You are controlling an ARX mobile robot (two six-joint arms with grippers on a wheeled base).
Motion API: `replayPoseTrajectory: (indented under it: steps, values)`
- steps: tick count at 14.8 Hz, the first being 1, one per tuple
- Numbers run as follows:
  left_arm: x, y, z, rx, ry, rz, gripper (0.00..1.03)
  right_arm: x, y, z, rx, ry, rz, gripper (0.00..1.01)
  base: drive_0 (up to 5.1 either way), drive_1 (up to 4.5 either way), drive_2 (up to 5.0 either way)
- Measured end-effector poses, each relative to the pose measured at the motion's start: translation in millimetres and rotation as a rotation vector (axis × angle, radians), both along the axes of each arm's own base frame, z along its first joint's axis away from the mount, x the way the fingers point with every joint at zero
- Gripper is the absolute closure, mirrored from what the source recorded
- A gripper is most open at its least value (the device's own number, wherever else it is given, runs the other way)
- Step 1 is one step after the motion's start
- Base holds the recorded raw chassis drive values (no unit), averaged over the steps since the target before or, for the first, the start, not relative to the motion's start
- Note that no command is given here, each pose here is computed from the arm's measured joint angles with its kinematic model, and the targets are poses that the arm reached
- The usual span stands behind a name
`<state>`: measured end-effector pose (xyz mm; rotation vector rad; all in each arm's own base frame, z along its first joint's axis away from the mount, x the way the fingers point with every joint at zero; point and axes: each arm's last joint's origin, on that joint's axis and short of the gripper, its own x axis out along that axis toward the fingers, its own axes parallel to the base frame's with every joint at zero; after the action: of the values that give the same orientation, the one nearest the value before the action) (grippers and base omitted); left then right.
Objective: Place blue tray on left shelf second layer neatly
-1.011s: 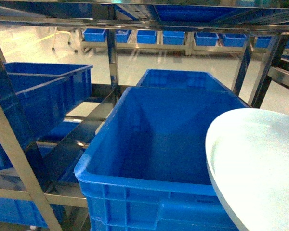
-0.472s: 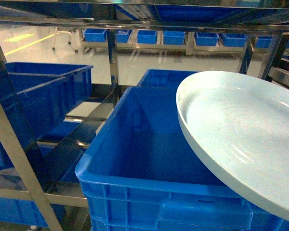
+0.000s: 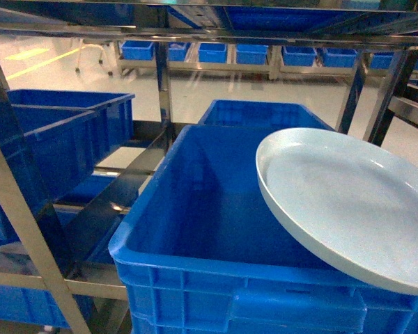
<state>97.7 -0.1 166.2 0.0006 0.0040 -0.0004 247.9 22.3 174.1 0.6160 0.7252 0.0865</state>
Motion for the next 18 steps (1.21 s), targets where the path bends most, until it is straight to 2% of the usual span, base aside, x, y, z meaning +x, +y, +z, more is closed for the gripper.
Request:
replayPoseTrajectory:
  steps: [4, 7, 10, 11, 12, 14, 16, 17, 18]
  values:
    - [0.0, 0.0, 0.0, 0.000, 0.000, 0.000, 0.05, 21.8, -4.5, -5.8, -0.008, -0.014, -0.059, 0.99, 0.0, 0.00, 0.0]
    - [0.0, 0.0, 0.0, 0.000, 0.000, 0.000, 0.05, 30.3, -2.9, -9.5, -0.016, -0.018, -0.073, 0.99, 0.0, 0.00, 0.0]
    - [0.0, 0.0, 0.0, 0.000, 0.000, 0.000, 0.05, 41.9, 5.3, -13.2, -0.026, -0.031, -0.074, 0.99, 0.0, 0.00, 0.0]
    - [0.0, 0.0, 0.0, 0.000, 0.000, 0.000, 0.05, 43.5, 17.6, -22.5, -0.032, -0.008, -0.059, 0.99, 0.0, 0.00, 0.0]
    - [0.0, 0.0, 0.0, 0.000, 0.000, 0.000, 0.05, 49.5, 24.6, -34.6, -0.067, 0.010, -0.078, 0.99, 0.0, 0.00, 0.0]
    - [0.0, 0.0, 0.0, 0.000, 0.000, 0.000, 0.05, 55.0, 24.1, -40.4, -0.073, 0.000, -0.109, 0.99, 0.0, 0.00, 0.0]
    - [0.0, 0.0, 0.0, 0.000, 0.000, 0.000, 0.05, 59.7, 20.7, -43.6, -0.077, -0.020, -0.163, 0.99, 0.0, 0.00, 0.0]
    - [0.0, 0.0, 0.0, 0.000, 0.000, 0.000, 0.05, 60.7, 19.4, -43.4, -0.074, -0.027, -0.177, 0.94, 0.0, 0.00, 0.0]
    - [0.0, 0.0, 0.0, 0.000, 0.000, 0.000, 0.05, 61.7, 17.1, -42.6, -0.077, -0.035, -0.198, 0.83, 0.0, 0.00, 0.0]
